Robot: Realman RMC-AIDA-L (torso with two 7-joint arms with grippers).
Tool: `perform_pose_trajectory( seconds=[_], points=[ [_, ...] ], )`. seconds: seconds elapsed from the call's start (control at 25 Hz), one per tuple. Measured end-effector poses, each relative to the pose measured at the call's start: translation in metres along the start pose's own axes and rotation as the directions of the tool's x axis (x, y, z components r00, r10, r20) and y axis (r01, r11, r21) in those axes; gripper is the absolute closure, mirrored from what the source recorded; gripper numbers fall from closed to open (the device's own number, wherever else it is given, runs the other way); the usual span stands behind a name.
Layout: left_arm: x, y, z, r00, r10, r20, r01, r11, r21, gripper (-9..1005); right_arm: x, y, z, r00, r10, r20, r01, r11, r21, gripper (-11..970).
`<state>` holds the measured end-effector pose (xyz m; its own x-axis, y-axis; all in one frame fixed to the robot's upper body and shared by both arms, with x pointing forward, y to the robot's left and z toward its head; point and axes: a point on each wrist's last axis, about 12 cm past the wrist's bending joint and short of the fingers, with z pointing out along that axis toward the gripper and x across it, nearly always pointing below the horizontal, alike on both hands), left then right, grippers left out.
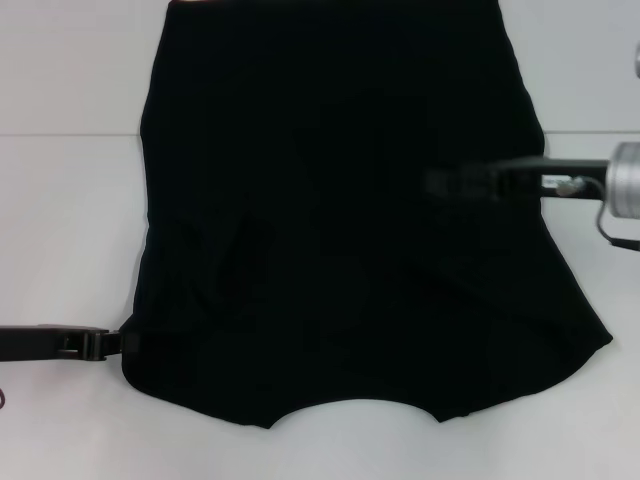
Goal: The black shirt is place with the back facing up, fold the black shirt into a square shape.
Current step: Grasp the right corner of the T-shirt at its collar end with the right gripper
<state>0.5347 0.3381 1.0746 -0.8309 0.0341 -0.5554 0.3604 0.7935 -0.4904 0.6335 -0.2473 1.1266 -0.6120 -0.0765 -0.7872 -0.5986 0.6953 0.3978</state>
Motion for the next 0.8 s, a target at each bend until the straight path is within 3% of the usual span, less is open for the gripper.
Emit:
perform_pose_trajectory(
  seconds=[0.12, 0.48, 0.64, 0.8],
  points=[
    [-0.001, 0.0, 0.0, 1.0, -0.001, 0.005, 0.001, 1.0, 0.003, 978, 0.008, -0.013, -0.017, 0.995, 0.076, -0.071, -0.074, 0.997, 0.039, 132],
    [-0.003, -0.001, -0.001, 0.999, -0.011, 0.038, 0.01, 1.0, 0.018, 978, 0.042, -0.049, -0.089, 0.939, 0.298, -0.173, -0.278, 0.952, 0.127, 133],
    [-0.004, -0.002, 0.001, 0.999, -0.013, 0.042, 0.012, 1.0, 0.027, 978, 0.06, -0.057, -0.117, 0.914, 0.365, -0.18, -0.342, 0.929, 0.144, 132],
    [-0.005, -0.003, 0.002, 0.999, -0.014, 0.044, 0.012, 0.999, 0.031, 978, 0.07, -0.058, -0.123, 0.894, 0.395, -0.209, -0.369, 0.916, 0.156, 133]
  ],
)
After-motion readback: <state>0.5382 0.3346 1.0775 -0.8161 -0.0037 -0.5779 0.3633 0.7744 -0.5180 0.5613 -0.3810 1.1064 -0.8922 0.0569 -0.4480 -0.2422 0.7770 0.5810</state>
